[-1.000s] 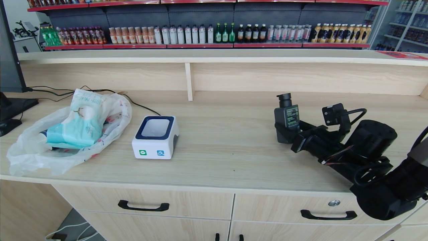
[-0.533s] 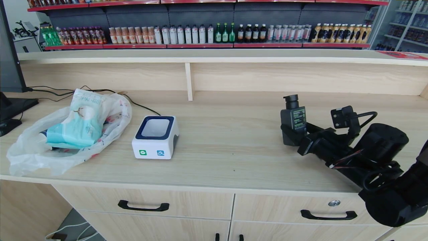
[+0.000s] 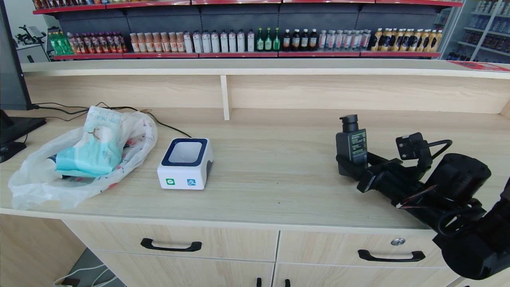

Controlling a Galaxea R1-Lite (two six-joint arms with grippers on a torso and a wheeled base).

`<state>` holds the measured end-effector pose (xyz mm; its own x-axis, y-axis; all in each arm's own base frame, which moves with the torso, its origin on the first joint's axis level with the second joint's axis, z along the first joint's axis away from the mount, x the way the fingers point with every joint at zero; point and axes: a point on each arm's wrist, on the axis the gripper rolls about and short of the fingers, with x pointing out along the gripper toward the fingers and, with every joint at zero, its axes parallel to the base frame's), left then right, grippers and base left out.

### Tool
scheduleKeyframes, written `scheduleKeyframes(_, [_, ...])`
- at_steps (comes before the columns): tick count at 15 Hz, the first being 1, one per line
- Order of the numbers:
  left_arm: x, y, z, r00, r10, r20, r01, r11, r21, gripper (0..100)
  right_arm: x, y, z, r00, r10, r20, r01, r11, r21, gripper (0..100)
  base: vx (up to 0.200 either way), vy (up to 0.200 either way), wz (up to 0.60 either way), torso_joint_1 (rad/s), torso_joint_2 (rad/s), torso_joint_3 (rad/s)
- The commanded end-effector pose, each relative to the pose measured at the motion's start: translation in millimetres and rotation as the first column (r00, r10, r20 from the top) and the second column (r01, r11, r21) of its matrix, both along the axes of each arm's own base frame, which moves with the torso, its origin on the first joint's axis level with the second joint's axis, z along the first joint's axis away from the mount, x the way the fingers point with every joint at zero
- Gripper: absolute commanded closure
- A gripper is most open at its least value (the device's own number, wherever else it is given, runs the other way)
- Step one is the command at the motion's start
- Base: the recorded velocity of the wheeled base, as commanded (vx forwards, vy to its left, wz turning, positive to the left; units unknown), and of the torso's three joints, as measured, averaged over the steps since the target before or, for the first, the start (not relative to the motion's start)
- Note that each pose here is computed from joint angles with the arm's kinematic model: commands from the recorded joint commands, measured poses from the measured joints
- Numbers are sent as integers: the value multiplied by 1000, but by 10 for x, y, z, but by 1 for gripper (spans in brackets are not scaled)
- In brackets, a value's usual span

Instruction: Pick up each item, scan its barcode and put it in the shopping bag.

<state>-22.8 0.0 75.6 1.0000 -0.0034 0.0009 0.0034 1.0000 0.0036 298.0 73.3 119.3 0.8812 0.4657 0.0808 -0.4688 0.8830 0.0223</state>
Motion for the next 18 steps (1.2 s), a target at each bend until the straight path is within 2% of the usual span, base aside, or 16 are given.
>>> scheduleKeyframes(1, [0, 0, 0, 1000, -1, 1, 1, 1000, -1, 0, -11, -6, -12, 1000, -1, -6, 1, 1000, -3, 100, 0, 0, 0, 0, 0, 0])
scheduleKeyframes(17, [0, 0, 0, 1000, 0, 1, 0, 1000, -1, 0, -145, -91, -110, 998, -22, -52, 21, 999, -31, 100, 0, 0, 0, 0, 0, 0])
scheduleKeyframes(18, [0, 0, 0, 1000, 0, 1, 0, 1000, -1, 0, -153, -93, -118, 998, -22, -56, 21, 999, -32, 0, 0, 0, 0, 0, 0, 0])
